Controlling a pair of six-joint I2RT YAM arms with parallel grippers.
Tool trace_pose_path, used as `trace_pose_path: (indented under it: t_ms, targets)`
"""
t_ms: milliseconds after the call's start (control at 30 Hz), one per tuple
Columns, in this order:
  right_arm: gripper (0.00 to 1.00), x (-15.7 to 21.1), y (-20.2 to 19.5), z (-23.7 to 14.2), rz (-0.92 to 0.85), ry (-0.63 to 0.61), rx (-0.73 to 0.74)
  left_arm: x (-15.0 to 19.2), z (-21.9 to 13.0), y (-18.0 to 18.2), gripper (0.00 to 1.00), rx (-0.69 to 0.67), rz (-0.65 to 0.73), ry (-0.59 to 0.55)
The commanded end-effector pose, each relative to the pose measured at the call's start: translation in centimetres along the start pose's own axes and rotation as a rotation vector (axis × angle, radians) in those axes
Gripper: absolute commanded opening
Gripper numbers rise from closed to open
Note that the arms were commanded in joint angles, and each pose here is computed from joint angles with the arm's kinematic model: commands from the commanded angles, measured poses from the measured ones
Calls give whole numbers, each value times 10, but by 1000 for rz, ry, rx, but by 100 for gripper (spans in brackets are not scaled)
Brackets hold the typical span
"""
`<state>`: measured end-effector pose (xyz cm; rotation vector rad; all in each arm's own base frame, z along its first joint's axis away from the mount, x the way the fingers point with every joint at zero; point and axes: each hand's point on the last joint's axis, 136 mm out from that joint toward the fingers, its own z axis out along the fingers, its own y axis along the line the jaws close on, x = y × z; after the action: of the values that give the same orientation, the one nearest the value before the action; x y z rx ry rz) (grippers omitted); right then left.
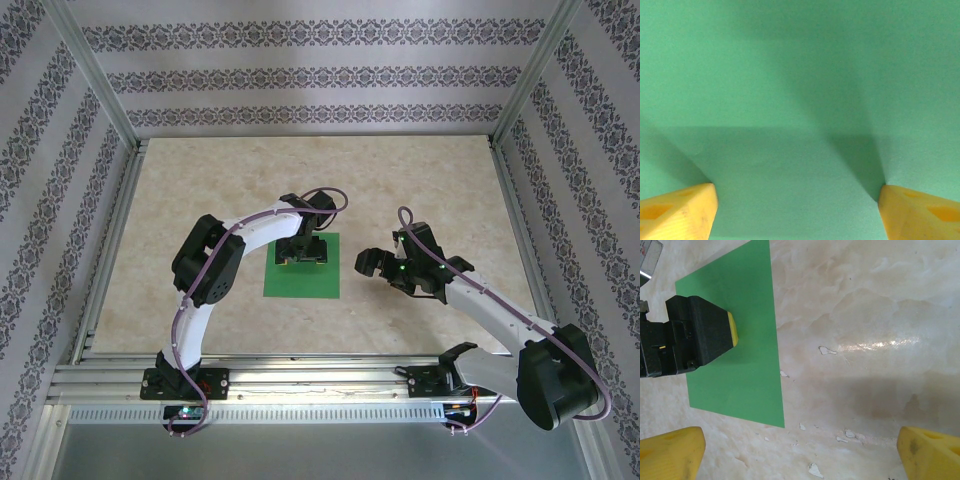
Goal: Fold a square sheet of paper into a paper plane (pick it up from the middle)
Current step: Rotate the square sheet of paper at the center of the table, then first fold the square sheet of paper in half at the center of the table.
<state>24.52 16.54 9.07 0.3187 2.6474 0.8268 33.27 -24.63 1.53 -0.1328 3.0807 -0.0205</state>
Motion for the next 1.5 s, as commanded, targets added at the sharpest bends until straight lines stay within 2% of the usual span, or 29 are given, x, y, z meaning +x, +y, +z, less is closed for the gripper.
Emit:
trace_pose_path:
  t_ms: [0,233,467,567,767,933,1100,1300,1467]
  targets:
    - [98,-2,3,-5,0,-15,10,29,39,22,83,-136,52,116]
    - [98,-2,2,-7,4,-22,12,32,40,16,79,-101,65,131]
    - [98,-2,4,-8,7,-22,8,25,27,12,78,-78,81,97]
    - [98,-4,5,-9,7,-27,2,21,20,4,65,-36,112,81]
    - [98,-7,3,-13,7,-55,21,11,-1,-7,55,28,135,11]
    - [98,-12,-2,-18,30,-93,39,2,-23,-19,40,121,152,-75]
    - [98,-18,-6,-28,58,-150,42,0,-35,-22,39,177,155,-135]
    - [98,-25,-17,-40,114,-200,28,1,-52,-40,35,323,177,-177]
    - [98,-32,-16,-49,158,-206,-50,5,-87,-80,36,593,188,-179]
